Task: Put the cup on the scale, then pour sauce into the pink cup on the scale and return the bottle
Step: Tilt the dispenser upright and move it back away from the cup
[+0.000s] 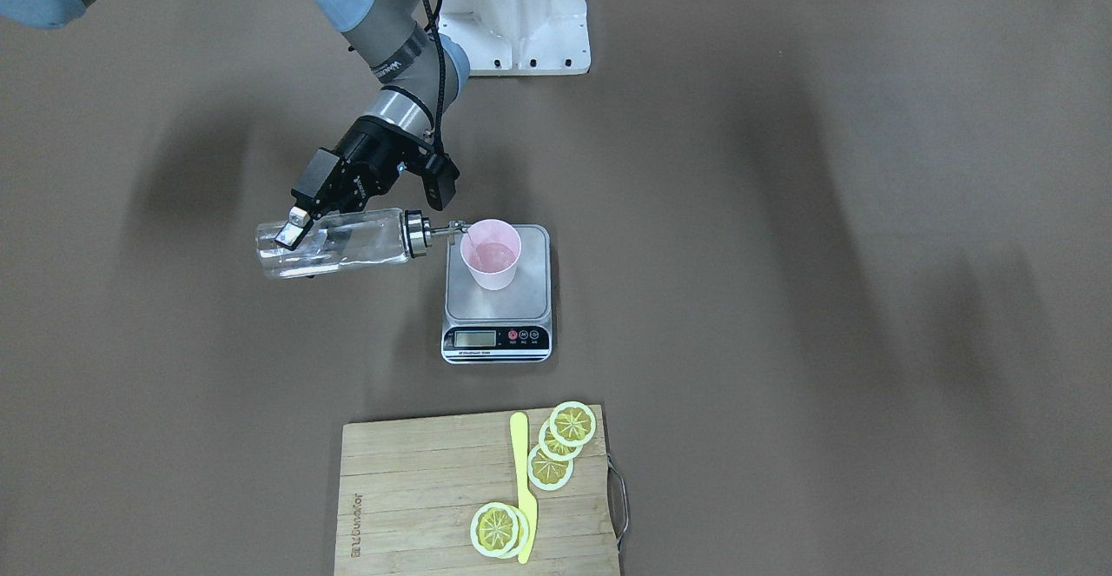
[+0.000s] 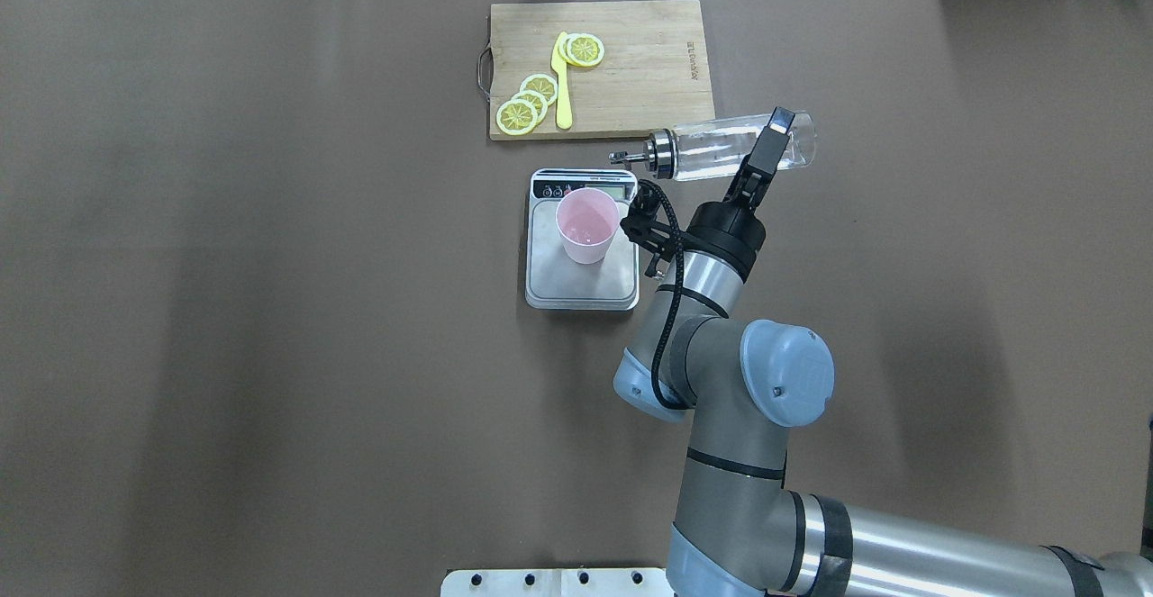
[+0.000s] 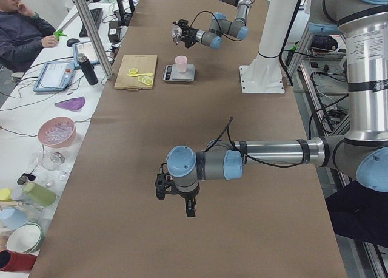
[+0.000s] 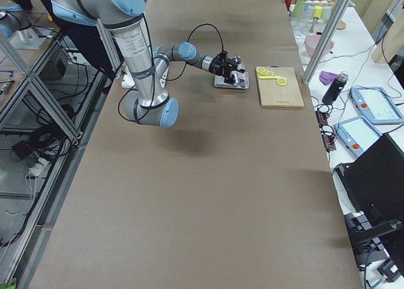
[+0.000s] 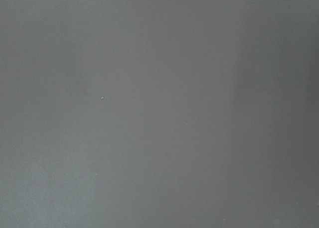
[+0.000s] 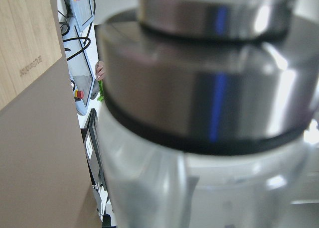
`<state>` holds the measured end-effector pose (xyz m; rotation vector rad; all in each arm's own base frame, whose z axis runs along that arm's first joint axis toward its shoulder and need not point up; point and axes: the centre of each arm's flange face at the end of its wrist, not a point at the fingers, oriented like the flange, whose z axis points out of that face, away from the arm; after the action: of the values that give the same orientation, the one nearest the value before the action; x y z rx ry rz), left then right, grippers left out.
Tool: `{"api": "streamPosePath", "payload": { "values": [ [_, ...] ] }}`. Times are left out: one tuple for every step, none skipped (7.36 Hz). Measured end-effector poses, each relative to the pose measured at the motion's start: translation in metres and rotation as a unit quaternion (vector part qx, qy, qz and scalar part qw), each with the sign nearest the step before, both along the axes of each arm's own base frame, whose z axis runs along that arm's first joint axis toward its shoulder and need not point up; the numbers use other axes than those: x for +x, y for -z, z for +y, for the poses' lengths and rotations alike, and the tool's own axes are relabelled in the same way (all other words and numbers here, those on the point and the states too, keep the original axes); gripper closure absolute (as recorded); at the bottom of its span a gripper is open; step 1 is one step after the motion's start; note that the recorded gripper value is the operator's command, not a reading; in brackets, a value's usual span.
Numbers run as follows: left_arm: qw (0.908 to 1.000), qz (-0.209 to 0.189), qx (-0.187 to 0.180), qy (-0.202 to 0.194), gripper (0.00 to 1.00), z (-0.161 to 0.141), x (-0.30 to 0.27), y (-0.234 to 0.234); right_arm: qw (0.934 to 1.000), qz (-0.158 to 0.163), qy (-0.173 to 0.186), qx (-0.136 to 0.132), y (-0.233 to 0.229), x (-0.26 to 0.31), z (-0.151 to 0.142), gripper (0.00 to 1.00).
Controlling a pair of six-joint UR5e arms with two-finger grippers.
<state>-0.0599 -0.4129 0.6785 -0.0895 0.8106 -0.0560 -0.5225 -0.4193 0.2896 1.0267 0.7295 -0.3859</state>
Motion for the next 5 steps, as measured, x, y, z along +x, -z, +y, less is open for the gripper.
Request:
{"api": "streamPosePath", "payload": {
  "values": [
    [0.9999,0.013,0.000,0.001,0.02,0.000,0.002,0.002,0.9999,-0.015,-0.005,-0.006,0.000,0.001,0.001,1.00],
    [0.9998,0.020,0.001,0.001,0.02,0.000,0.003,0.003,0.9992,-0.036,-0.011,-0.017,0.001,0.004,0.004,1.00],
    [0.9997,0.022,0.003,0.001,0.02,0.000,0.003,0.005,0.9974,-0.065,-0.016,-0.028,0.006,0.009,0.006,1.00],
    [0.9997,0.023,0.006,0.000,0.02,-0.001,0.003,0.006,0.9946,-0.093,-0.021,-0.039,0.011,0.017,0.009,1.00],
    [0.9997,0.024,0.007,0.001,0.02,-0.001,0.003,0.007,0.9905,-0.124,-0.026,-0.052,0.015,0.025,0.009,1.00]
  ]
}}
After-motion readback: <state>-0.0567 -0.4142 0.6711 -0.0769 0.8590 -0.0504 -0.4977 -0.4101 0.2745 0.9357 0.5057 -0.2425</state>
